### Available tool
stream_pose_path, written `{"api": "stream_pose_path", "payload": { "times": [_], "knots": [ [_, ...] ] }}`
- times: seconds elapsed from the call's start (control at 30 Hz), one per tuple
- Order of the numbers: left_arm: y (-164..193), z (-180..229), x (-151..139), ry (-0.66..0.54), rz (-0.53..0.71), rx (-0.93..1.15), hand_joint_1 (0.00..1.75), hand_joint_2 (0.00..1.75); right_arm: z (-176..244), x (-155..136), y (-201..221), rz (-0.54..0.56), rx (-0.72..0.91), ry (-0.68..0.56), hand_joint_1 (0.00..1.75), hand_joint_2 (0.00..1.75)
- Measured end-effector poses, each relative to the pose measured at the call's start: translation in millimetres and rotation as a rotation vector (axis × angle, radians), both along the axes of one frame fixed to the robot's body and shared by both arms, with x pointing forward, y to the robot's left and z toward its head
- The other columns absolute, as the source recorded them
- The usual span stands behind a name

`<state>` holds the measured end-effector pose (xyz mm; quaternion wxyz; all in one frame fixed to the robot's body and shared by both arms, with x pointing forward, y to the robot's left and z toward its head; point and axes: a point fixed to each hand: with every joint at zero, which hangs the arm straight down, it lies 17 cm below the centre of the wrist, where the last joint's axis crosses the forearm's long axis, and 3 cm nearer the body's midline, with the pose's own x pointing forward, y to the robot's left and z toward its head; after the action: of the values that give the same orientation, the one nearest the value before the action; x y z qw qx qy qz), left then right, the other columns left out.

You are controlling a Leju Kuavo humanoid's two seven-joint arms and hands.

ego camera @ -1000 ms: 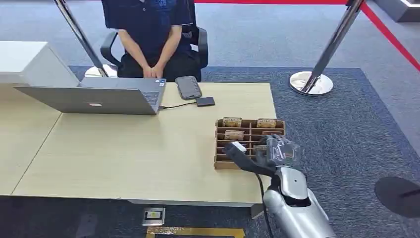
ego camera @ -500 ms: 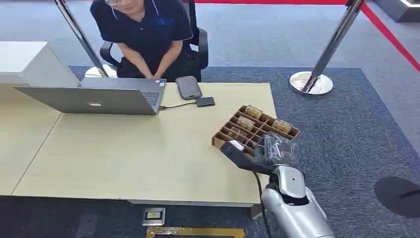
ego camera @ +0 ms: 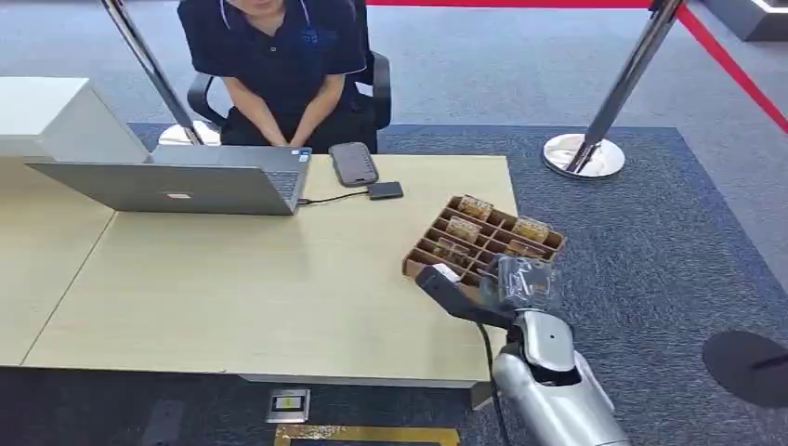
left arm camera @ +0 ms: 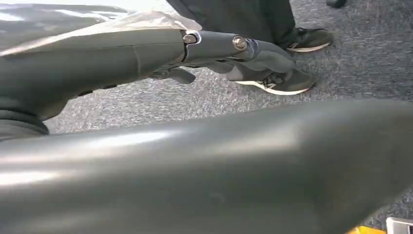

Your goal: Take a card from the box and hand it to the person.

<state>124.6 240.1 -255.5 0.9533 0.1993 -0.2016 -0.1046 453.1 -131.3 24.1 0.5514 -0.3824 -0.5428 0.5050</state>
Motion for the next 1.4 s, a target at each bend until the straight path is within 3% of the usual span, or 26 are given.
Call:
{"api": "stream_pose_path", "payload": {
  "times": [0.17, 0.33, 0.43, 0.57, 0.83, 0.97, 1.07, 1.4],
  "knots": [
    [0, 0, 0, -0.001, 0.0, 0.0, 0.0, 0.0, 4, 1, 5, 0.022, 0.018, -0.01, 1.43, 1.75],
    [0, 0, 0, -0.002, 0.003, -0.001, 0.0, 0.0, 23, 6, 12, 0.055, 0.048, -0.049, 1.61, 1.75],
    [1, 0, 0, -0.003, 0.007, -0.002, 0.0, 0.0, 41, 12, 21, 0.102, 0.056, -0.083, 1.55, 1.75],
    [1, 0, 0, -0.006, 0.011, -0.003, 0.0, 0.0, 72, 22, 33, 0.166, 0.064, -0.141, 1.64, 1.75],
    [1, 0, 0, -0.006, 0.002, 0.001, 0.0, 0.0, 113, 30, 55, 0.269, 0.075, -0.211, 1.64, 1.75],
    [2, 0, 0, -0.004, 0.002, 0.003, 0.0, 0.0, 130, 36, 69, 0.336, 0.114, -0.21, 1.62, 1.75],
    [2, 0, 0, 0.001, -0.005, 0.006, 0.0, 0.0, 145, 44, 84, 0.389, 0.132, -0.21, 1.75, 1.75],
    [4, 0, 2, -0.003, -0.01, 0.013, 0.0, 0.0, 180, 71, 148, 0.484, 0.127, -0.173, 1.75, 1.75]
  ]
}}
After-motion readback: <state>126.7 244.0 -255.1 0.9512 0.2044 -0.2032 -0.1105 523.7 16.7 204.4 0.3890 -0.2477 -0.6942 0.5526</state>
